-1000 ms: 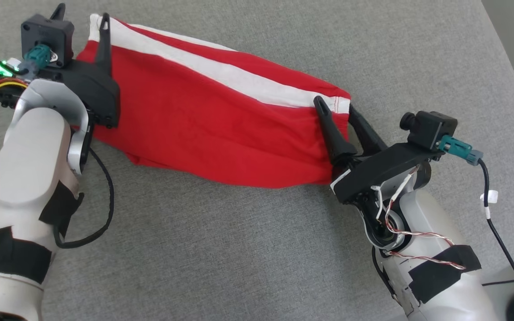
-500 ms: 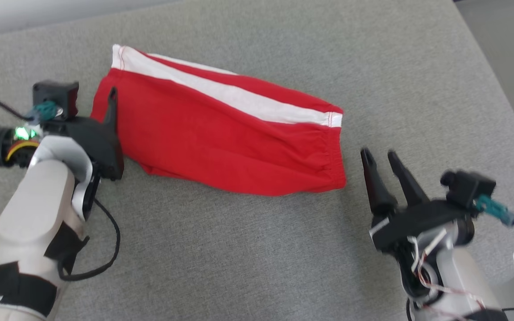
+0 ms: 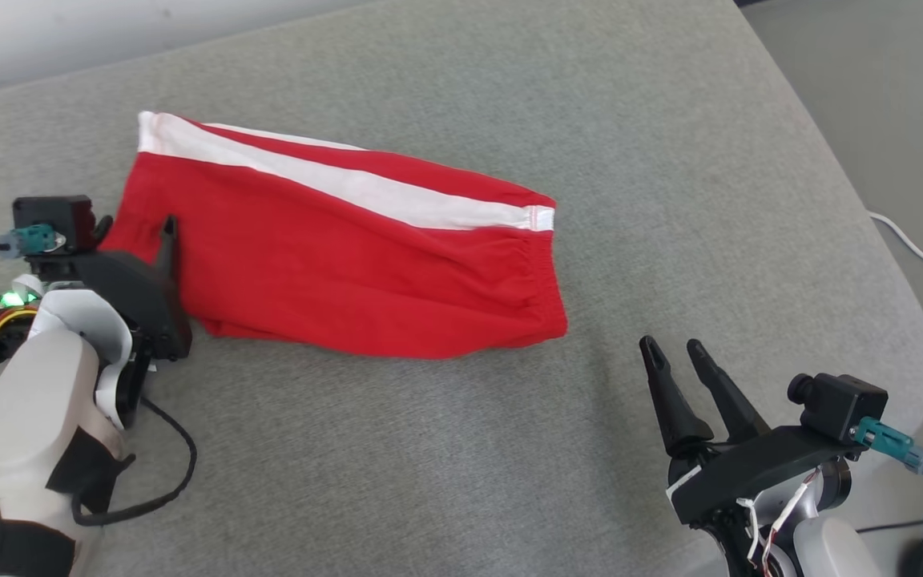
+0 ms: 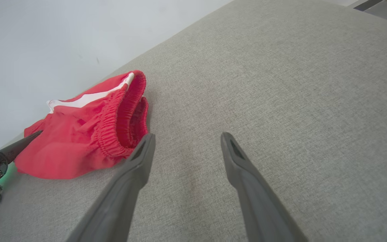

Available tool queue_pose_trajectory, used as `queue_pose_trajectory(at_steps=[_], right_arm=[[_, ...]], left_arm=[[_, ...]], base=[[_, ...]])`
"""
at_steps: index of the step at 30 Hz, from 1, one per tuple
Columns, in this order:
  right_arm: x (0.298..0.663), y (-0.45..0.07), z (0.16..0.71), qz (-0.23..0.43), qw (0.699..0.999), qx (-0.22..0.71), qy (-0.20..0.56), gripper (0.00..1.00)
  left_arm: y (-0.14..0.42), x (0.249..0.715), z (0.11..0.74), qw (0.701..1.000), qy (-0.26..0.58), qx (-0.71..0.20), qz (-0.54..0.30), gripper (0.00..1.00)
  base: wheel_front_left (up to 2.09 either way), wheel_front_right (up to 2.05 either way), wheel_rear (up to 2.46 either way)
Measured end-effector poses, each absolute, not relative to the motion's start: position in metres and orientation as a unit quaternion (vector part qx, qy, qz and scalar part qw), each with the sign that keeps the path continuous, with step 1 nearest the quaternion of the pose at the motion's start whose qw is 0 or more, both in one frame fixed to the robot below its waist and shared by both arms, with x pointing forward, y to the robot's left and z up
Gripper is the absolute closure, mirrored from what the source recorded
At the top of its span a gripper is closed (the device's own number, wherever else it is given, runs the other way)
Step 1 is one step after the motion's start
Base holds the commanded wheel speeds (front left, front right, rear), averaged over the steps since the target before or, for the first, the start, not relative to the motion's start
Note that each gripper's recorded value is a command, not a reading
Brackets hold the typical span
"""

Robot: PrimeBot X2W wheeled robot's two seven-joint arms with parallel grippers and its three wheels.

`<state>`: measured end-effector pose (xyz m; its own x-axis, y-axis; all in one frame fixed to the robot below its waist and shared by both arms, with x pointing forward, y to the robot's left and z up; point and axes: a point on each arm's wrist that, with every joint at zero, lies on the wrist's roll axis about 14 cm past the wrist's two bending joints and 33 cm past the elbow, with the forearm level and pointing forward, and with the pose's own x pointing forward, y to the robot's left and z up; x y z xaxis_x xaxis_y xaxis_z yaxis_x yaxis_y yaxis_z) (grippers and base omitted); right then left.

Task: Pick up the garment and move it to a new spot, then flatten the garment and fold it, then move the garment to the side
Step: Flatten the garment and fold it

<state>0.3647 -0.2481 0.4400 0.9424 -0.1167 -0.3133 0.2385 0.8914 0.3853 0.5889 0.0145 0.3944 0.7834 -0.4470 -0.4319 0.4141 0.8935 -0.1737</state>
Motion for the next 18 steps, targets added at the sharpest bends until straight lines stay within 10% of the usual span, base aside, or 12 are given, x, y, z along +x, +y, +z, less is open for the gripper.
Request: queue_pose_trajectory(at_steps=[11, 12, 14, 18], right_arm=[[0.356, -0.255, 0.436, -0.108, 0.960, 0.211, 0.150, 0.00], [0.356, -0.255, 0.436, -0.108, 0.959, 0.211, 0.152, 0.00], [0.356, -0.255, 0.436, -0.108, 0.960, 0.211, 0.152, 0.00], [0.357, -0.255, 0.436, -0.107, 0.960, 0.210, 0.152, 0.00]], left_arm=[[-0.008, 0.587, 0.374, 0.918, 0.302, -0.042, -0.254, 0.00], [-0.009, 0.587, 0.373, 0.916, 0.307, -0.043, -0.255, 0.52], [-0.010, 0.586, 0.373, 0.914, 0.310, -0.047, -0.258, 1.00], [-0.014, 0.581, 0.373, 0.911, 0.309, -0.049, -0.268, 1.00]], base=[[0.00, 0.00, 0.00], [0.00, 0.00, 0.00], [0.00, 0.00, 0.00], [0.00, 0.00, 0.00]])
